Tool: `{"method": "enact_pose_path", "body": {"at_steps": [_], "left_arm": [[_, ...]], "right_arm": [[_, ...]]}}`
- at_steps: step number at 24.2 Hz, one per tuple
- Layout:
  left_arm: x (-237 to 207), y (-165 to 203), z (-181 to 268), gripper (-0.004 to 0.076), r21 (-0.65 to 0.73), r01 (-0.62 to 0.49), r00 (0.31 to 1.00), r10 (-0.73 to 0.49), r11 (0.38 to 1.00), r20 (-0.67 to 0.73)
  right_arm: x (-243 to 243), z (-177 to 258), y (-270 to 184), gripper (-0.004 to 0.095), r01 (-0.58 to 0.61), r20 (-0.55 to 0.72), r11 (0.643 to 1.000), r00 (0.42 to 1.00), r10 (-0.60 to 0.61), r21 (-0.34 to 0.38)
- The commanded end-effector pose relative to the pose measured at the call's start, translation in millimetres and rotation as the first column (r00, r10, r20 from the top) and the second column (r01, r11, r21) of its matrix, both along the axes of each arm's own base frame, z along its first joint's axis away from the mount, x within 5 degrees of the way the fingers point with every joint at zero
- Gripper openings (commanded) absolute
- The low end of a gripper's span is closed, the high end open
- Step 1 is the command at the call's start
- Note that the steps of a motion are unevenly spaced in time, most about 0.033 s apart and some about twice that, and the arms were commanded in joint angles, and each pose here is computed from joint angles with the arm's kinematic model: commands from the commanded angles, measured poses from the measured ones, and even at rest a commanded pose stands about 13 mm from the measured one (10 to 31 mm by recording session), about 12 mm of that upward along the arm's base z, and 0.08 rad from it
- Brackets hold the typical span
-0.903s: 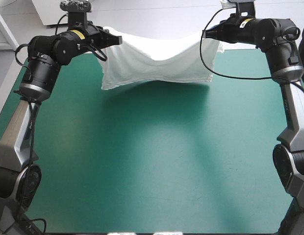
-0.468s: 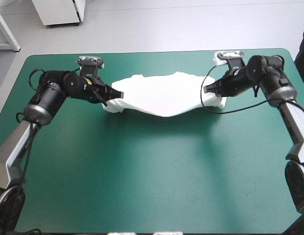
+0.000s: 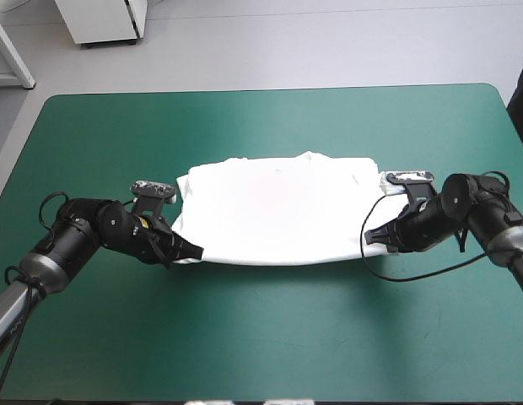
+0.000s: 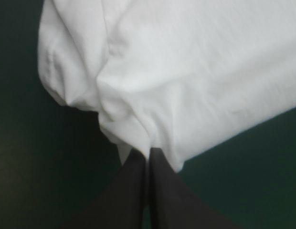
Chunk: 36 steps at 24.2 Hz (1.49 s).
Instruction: Fold the cloth
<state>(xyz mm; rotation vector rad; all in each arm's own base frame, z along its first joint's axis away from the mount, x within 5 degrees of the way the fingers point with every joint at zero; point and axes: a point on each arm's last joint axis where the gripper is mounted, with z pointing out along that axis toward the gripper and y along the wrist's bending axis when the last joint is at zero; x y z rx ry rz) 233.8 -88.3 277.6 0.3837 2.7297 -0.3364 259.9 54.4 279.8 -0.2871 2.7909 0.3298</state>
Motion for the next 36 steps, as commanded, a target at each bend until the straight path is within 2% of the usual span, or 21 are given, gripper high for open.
{"method": "enact_pose_path", "body": {"at_steps": [1,8,11,13,16,20,21,23,24,26,27,29,33,36], "left_arm": [[-12,-4,3,-0.001,-0.026,0.018,1.0,-0.018,1.0,-0.002],[-18,-2,-11,-0.0008,-0.01,0.019,0.998,-0.019,1.0,-0.054],[-23,0,-18,0.0036,0.001,0.023,0.995,-0.022,1.0,-0.093],[-25,1,-21,0.0121,0.012,0.034,0.993,-0.033,0.999,-0.109],[-26,1,-21,0.029,0.017,0.041,0.992,-0.038,0.999,-0.119],[-31,2,-14,0.0473,0.036,0.069,0.981,-0.061,0.997,-0.182],[-32,3,-7,0.0484,0.048,0.082,0.979,-0.072,0.995,-0.192],[-34,9,26,0.0484,0.081,0.076,0.992,-0.067,0.994,-0.106],[-32,13,55,0.0484,0.091,0.047,0.999,-0.049,0.995,0.022],[-27,22,91,0.0484,0.138,-0.029,0.982,0.002,0.99,0.191],[-23,27,96,0.0484,0.188,-0.061,0.974,0.016,0.98,0.228],[-8,29,87,0.0484,0.24,-0.084,0.975,0.03,0.967,0.221],[29,34,59,0.0484,0.17,-0.132,0.983,0.106,0.977,0.153],[44,32,39,0.0484,0.17,-0.12,0.991,0.107,0.978,0.084]], "right_arm": [[-17,7,3,-0.0017,-0.011,0.047,1.0,0.999,0.009,0.027],[-31,-21,10,-0.0007,-0.062,-0.072,0.998,0.995,0.062,0.003],[-32,-24,9,0.0065,-0.065,-0.086,0.998,0.994,0.064,-0.005],[-32,-24,9,0.0133,-0.065,-0.088,0.998,0.994,0.065,-0.005],[-34,-24,9,0.0282,-0.072,-0.105,0.997,0.992,0.071,-0.005],[-39,-18,9,0.0532,-0.083,-0.154,0.997,0.985,0.081,-0.002],[-39,-14,9,0.0537,-0.087,-0.148,0.996,0.985,0.085,-0.002],[-38,10,9,0.0536,-0.091,-0.087,0.996,0.992,0.091,-0.001],[-36,30,8,0.0537,-0.081,-0.015,0.997,0.997,0.081,-0.008],[-33,58,7,0.0536,-0.069,0.075,0.998,0.995,0.07,-0.015],[-32,69,7,0.0537,-0.068,0.105,0.998,0.992,0.069,-0.013],[-31,81,7,0.0537,-0.067,0.142,0.998,0.988,0.067,-0.008],[-31,86,7,0.0536,-0.065,0.155,0.998,0.986,0.066,-0.01],[-30,86,6,0.0536,-0.063,0.167,0.998,0.984,0.067,-0.028]]}}
